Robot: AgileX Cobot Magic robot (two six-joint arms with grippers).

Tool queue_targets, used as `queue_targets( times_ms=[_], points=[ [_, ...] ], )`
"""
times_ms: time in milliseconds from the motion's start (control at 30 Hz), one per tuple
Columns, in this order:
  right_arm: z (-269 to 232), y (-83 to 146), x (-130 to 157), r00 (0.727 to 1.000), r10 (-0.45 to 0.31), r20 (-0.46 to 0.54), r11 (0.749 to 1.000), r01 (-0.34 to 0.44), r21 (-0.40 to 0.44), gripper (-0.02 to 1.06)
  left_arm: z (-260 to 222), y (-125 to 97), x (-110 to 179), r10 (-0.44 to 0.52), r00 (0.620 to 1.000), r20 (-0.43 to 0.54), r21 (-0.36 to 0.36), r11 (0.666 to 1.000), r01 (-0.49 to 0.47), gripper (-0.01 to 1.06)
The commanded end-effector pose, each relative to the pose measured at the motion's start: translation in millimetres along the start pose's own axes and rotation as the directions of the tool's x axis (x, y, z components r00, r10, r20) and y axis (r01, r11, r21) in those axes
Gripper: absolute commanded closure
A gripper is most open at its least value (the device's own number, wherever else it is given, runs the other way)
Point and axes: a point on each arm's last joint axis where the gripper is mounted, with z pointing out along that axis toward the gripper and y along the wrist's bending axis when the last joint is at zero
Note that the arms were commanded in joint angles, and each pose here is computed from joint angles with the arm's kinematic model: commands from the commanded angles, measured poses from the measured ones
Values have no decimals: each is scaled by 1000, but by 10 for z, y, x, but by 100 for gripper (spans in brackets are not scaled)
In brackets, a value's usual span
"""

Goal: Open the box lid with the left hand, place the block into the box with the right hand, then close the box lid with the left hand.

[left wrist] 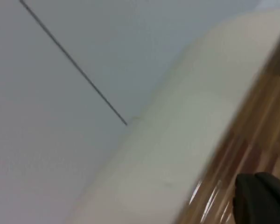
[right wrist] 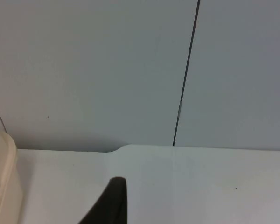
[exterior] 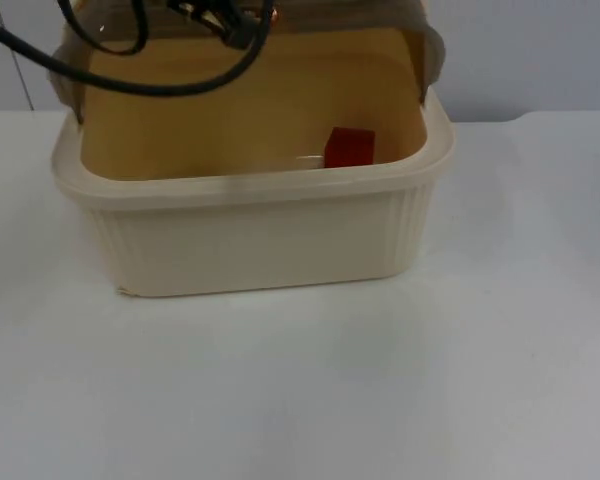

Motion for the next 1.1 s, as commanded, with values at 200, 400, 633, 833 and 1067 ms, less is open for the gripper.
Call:
queue_targets(
  times_ms=[200, 400, 633, 833, 1067],
  points=[
    [-5, -3, -5, 1000, 14, 18, 1000, -14, 5, -1, 49, -410, 273, 74, 990, -116, 57, 996, -68, 105],
    [-5, -3, -5, 1000, 14, 18, 1000, -14, 5, -1, 55, -599, 401, 89, 981, -173, 76, 994, -77, 105],
    [-4, -3, -3, 1000, 14, 17, 1000, -14, 5, -1, -2, -821, 437, 121, 973, -196, 110, 989, -101, 105],
    [-4, -3, -3, 1000, 14, 17, 1000, -14, 5, -1, -252, -766, 164, 50, 992, -118, 54, 998, -44, 105],
    [-5, -1, -5, 1000, 19, 19, 1000, -19, 2, -1, -759, -495, -197, -93, 996, 5, -154, 984, 93, 105]
  ],
)
